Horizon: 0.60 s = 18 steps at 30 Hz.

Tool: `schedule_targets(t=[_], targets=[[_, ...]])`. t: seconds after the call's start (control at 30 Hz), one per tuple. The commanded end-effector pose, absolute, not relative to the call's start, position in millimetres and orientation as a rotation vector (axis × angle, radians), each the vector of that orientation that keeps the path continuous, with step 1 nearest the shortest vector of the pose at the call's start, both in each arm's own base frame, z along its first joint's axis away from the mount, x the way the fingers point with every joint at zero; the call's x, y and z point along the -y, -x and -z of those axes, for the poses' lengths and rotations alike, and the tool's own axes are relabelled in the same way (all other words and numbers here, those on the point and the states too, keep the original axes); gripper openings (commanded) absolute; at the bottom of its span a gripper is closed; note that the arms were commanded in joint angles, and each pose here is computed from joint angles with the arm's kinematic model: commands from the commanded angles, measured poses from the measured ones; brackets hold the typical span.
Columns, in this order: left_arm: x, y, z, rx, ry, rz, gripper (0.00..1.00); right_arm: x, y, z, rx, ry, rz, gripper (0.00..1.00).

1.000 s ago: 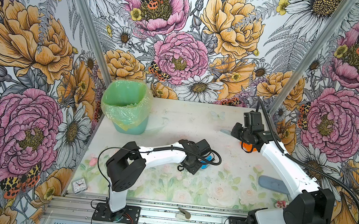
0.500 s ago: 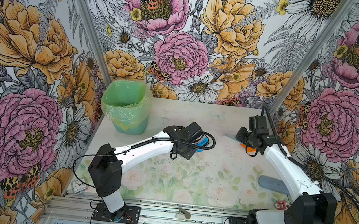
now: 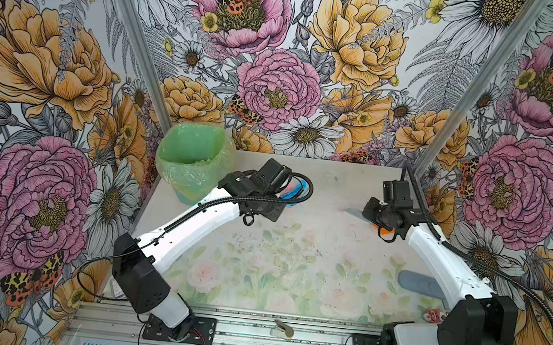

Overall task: Sweep away the paper scraps from the table
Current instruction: 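Lift the dustpan toward the green bin with the left while the right draws back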

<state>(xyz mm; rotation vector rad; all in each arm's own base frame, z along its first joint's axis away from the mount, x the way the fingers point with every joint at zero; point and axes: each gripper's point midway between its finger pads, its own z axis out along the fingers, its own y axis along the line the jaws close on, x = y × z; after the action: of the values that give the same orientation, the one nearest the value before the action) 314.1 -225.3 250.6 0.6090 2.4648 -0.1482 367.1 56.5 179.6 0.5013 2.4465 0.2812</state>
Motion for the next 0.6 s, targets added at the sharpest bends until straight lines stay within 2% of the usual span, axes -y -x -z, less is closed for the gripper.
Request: schedule_targets(t=[0.0, 0.57], targets=[[207.2, -319.3, -283.8, -2.406, -0.563, 0.133, 0.04, -58.1, -369.6, -174.7, -2.446, -0.490, -0.300, 0.00], [126.1, -345.3, -347.6, -2.319, -0.322, 0.108, 0.07, -60.3, -369.6, -167.6, -2.463, -0.495, -0.313, 0.00]])
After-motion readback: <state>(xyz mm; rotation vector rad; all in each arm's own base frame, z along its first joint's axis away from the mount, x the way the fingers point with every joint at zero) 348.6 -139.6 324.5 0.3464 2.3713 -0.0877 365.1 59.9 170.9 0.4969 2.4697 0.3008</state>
